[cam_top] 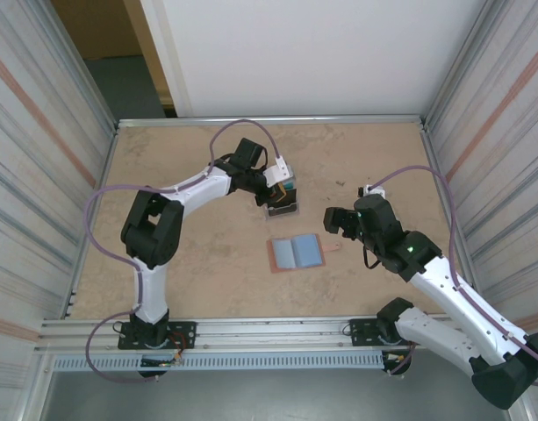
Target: Take the credit cards out of the card holder
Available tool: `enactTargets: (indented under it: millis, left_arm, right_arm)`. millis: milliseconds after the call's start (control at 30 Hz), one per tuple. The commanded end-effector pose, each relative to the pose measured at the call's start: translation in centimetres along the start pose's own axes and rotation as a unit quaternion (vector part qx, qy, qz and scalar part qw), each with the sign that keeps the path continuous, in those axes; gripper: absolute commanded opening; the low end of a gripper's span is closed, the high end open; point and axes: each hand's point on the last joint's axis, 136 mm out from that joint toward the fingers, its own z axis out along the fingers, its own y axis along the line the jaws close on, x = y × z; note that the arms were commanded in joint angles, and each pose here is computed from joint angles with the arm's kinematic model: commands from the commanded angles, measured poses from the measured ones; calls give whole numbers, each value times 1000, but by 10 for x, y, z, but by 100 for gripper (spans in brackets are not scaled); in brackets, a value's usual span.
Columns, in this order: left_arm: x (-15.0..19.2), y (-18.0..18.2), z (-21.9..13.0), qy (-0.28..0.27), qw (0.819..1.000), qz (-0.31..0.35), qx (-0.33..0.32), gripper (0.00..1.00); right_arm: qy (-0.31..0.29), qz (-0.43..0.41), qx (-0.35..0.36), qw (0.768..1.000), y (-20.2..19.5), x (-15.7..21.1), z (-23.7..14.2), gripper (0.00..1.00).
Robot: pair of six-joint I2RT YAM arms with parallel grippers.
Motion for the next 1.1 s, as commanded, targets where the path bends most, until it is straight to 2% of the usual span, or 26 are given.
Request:
enactTargets:
  millis: [0,267,300,367,400,433,700,833,933,1000,1067]
  left_arm:
    - [-1,7,4,-2,1000,2,1,0]
    - [7,6,7,11,1000,-6,4,0]
    - [7,6,7,13,1000,-9,3,4]
    - [6,6,4,15,1000,-10,3,29]
    - [4,6,2,15,1000,-10,2,36]
    - [2,5,0,14,1000,-10,2,37]
    - [-24,-1,-31,4,999,18,-35,38]
    - [-36,-7,-58,-15,997,13,-69,38]
    - [-36,-8,-81,-33,992,3,-119,40]
    - [-30,-6,-101,-40,985,-10,-167,58]
    - [-22,-3,-121,-45,975,-27,-217,69]
  right_arm:
    - [-12,18,2,1000,1,-9,-4,99]
    - [-3,15,-1,1000,3,-7,0,99]
    - [-4,16,-2,1000,4,-7,0,99]
    - [-4,16,-3,1000,4,-8,0,99]
    - [-4,15,-3,1000,4,-8,0,99]
    - [-4,15,-3,1000,5,-8,0,99]
    - [-12,13,11,1000,-1,-11,-3,99]
    - [-42,13,38,998,-15,-19,-10,99]
    - [-73,12,70,995,-32,-26,-16,99]
    - [-93,14,90,991,-44,-31,-20,99]
    - [-107,-5,94,990,-49,-33,-20,99]
